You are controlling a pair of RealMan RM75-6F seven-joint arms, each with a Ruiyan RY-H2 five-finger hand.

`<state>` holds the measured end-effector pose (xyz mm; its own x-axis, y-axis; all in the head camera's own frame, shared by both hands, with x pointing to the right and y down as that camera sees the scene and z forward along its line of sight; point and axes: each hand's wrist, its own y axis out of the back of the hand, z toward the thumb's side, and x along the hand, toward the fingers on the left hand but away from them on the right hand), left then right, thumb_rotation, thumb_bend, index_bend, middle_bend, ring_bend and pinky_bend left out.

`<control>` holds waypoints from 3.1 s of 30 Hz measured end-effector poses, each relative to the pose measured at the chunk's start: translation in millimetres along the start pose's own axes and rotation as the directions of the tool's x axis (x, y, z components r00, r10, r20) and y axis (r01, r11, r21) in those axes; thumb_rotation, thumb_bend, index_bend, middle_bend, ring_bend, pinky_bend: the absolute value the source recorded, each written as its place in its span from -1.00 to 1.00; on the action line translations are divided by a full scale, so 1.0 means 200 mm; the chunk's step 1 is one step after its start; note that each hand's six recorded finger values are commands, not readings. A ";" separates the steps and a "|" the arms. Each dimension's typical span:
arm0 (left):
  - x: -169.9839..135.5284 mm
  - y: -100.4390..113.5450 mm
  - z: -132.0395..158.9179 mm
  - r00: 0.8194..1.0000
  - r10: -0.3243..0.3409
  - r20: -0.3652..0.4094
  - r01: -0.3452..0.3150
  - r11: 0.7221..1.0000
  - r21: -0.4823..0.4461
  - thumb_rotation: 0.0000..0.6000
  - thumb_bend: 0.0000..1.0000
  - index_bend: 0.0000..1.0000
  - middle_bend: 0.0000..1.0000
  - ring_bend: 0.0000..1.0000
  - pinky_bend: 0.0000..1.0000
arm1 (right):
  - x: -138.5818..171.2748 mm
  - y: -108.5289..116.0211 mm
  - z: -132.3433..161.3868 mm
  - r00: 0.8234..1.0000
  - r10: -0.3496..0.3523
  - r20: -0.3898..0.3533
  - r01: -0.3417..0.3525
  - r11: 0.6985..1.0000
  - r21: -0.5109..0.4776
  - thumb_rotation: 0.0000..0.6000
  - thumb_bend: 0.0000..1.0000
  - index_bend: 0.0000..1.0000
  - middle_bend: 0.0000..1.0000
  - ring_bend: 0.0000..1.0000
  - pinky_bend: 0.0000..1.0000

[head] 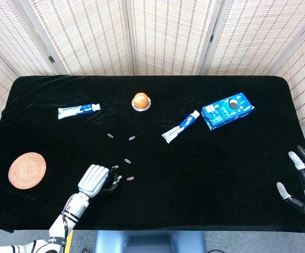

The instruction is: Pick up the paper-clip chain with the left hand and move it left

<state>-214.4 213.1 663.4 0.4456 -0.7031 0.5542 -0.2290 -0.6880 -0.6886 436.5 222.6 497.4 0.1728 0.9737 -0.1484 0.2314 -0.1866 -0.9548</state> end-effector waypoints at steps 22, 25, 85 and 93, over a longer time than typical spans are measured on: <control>0.08 -0.10 0.05 0.999 -0.009 0.052 0.008 1.000 0.004 1.00 0.19 0.54 1.00 1.00 1.00 | 0.05 0.04 -0.02 0.999 -0.031 0.015 0.030 0.999 0.010 1.00 -0.30 -1.00 -1.00 -1.00 -1.00; 0.09 -0.11 0.06 0.998 -0.018 0.056 0.018 1.000 0.006 1.00 0.19 0.54 1.00 1.00 1.00 | 0.06 0.05 -0.03 0.999 -0.034 0.024 0.034 0.999 0.012 1.00 -0.30 -1.00 -1.00 -1.00 -1.00; 0.19 0.02 -0.21 0.996 0.067 -0.050 -0.068 0.997 -0.023 1.00 0.19 0.54 1.00 1.00 1.00 | 0.02 -0.01 -0.07 0.998 -0.004 0.062 0.002 1.000 0.025 1.00 -0.30 -1.00 -1.00 -1.00 -1.00; 0.24 0.08 -0.15 0.995 0.095 -0.013 -0.096 0.994 -0.060 1.00 0.19 0.54 1.00 1.00 1.00 | 0.02 -0.01 -0.08 0.998 -0.002 0.067 0.001 1.000 0.022 1.00 -0.30 -1.00 -1.00 -1.00 -1.00</control>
<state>-222.4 162.4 692.4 0.4103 -0.7678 0.4921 -0.3221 -0.6268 -0.7095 451.4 225.2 502.4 0.1082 0.9806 -0.1633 0.2108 -0.1832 -0.9602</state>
